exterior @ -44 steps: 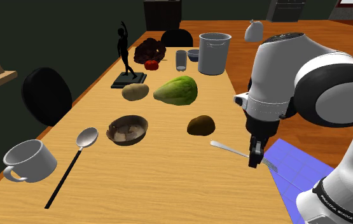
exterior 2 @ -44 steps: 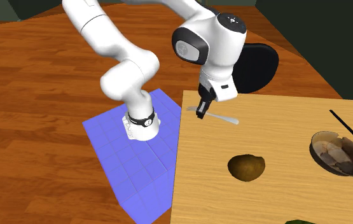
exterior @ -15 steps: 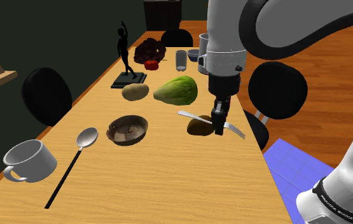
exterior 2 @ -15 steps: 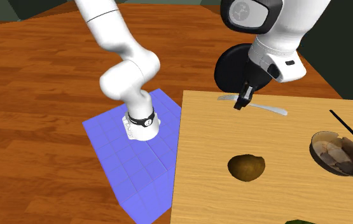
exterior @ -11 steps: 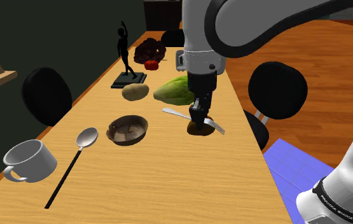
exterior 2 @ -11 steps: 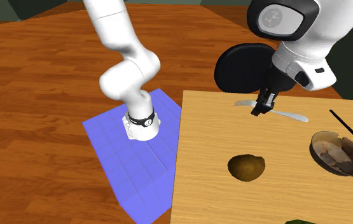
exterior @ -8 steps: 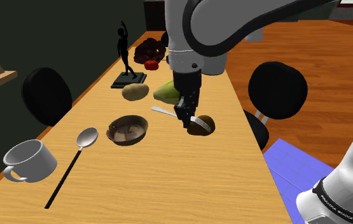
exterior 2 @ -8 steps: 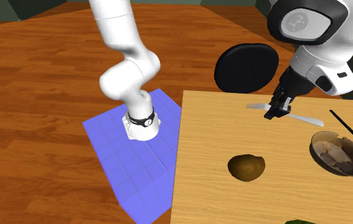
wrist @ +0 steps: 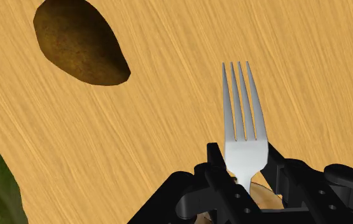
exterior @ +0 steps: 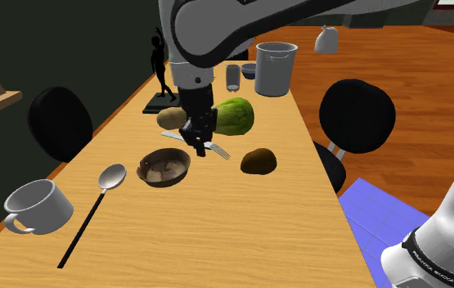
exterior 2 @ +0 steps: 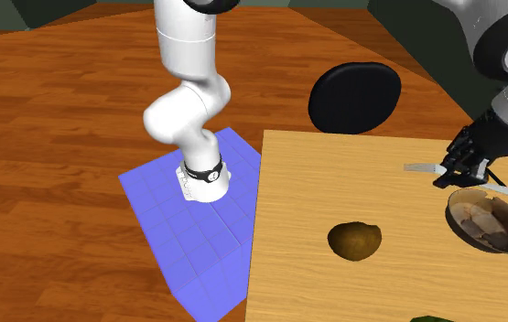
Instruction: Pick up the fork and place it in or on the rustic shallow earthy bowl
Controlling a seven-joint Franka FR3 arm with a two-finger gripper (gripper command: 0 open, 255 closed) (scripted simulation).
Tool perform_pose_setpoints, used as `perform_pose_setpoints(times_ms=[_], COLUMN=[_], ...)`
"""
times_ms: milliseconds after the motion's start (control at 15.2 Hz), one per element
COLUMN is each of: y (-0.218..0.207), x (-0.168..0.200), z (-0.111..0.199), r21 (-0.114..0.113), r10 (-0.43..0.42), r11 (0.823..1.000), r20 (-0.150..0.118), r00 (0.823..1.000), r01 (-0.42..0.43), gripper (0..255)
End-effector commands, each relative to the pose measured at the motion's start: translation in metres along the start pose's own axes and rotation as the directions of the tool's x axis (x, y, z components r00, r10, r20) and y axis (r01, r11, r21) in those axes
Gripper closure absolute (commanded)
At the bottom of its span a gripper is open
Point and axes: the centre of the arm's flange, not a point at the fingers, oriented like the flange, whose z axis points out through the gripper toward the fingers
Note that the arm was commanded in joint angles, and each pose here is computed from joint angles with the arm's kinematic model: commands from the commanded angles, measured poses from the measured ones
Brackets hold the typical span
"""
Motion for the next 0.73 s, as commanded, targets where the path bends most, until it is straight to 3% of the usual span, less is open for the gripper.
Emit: perform_pose_setpoints(times_ms=[0, 330, 660], y=[0.000, -0.003, -0.001], x=[0.026, 0.088, 0.091], z=[-0.002, -0.005, 0.021], r21=[0.000, 0.000, 0.000], r10=[0.000, 0.000, 0.000], r11=[1.000, 1.000, 1.000], r20=[0.000, 0.000, 0.000], r00=[1.000, 1.000, 1.000], r01=[0.000, 0.000, 0.000], gripper=[255, 255, 255])
